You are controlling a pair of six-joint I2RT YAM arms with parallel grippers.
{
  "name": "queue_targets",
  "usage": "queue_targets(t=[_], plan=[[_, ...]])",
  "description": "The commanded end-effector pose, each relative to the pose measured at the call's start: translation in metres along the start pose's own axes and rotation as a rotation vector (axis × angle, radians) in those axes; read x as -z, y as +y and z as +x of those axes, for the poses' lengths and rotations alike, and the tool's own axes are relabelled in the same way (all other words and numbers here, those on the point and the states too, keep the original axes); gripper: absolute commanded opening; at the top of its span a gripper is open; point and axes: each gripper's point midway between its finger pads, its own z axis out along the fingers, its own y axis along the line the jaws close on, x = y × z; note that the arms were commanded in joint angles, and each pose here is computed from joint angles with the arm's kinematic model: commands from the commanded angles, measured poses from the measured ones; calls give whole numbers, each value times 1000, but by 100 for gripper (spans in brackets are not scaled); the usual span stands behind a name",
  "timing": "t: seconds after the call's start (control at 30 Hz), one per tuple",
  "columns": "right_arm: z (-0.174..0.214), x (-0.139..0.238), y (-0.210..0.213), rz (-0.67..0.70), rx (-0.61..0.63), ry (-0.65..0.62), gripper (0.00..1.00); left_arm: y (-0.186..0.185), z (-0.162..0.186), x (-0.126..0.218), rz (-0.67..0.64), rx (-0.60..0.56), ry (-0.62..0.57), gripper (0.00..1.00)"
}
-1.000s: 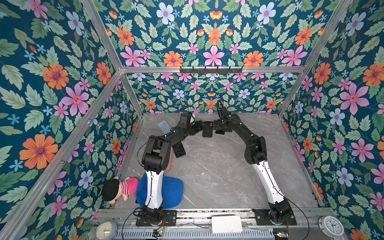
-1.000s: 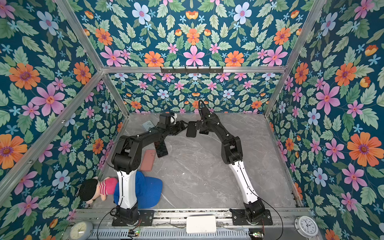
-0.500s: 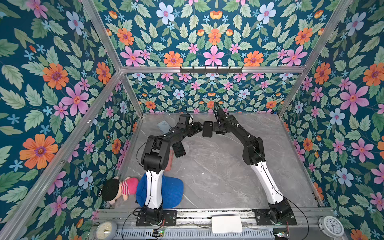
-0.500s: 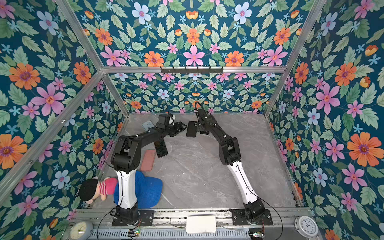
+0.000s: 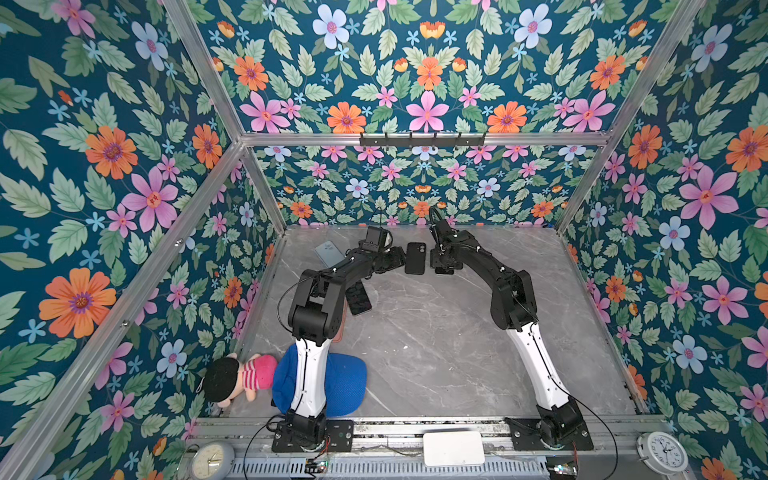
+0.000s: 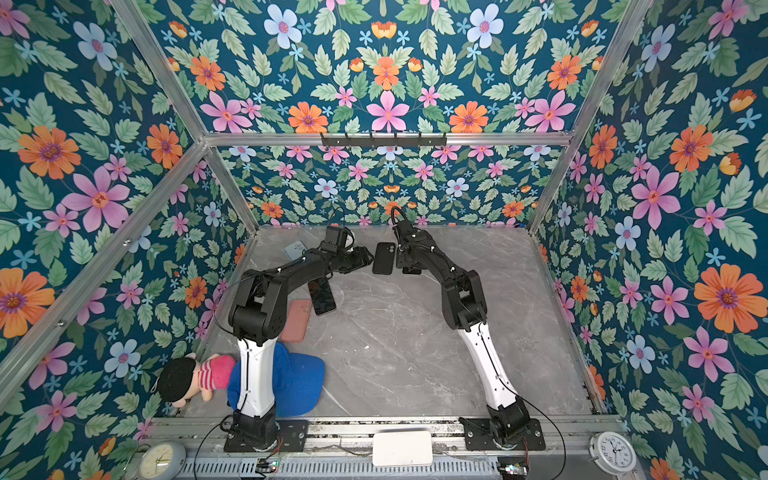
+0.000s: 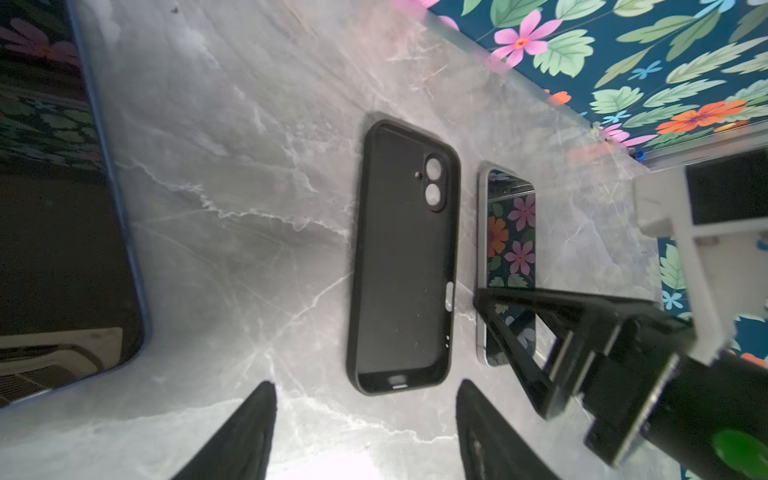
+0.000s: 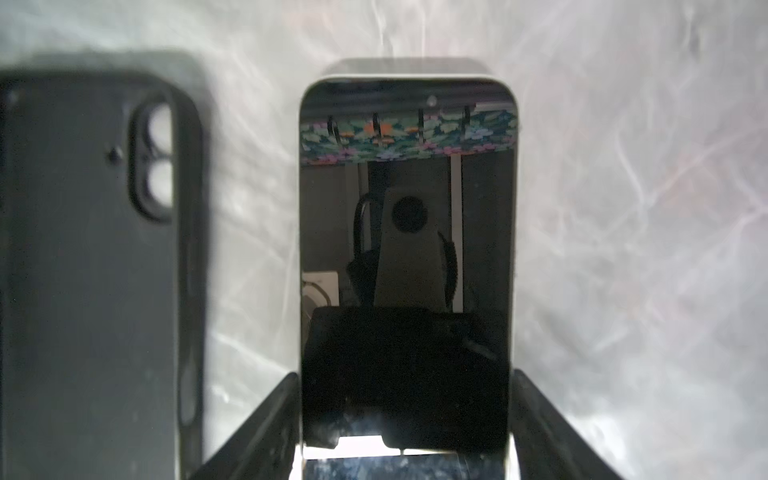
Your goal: Put the phone into the phone case
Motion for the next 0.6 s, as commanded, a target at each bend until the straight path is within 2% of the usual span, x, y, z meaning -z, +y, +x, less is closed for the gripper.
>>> queue_targets(t=[0.0,0.17,0.3,0.57], plan=[[15,9,0,-22,18,58,66,6,-1,-5,-42,-29,14,70],[13,22,0,-42,23,39,64,6,-15,-18,-69,-78,8,68],[16,29,0,-60,22,31,63,5,-19,-31,-92,-109,26,62],[24,37,-2,-82,20,14,62,5,-5,-51,-126,-160,67,56]])
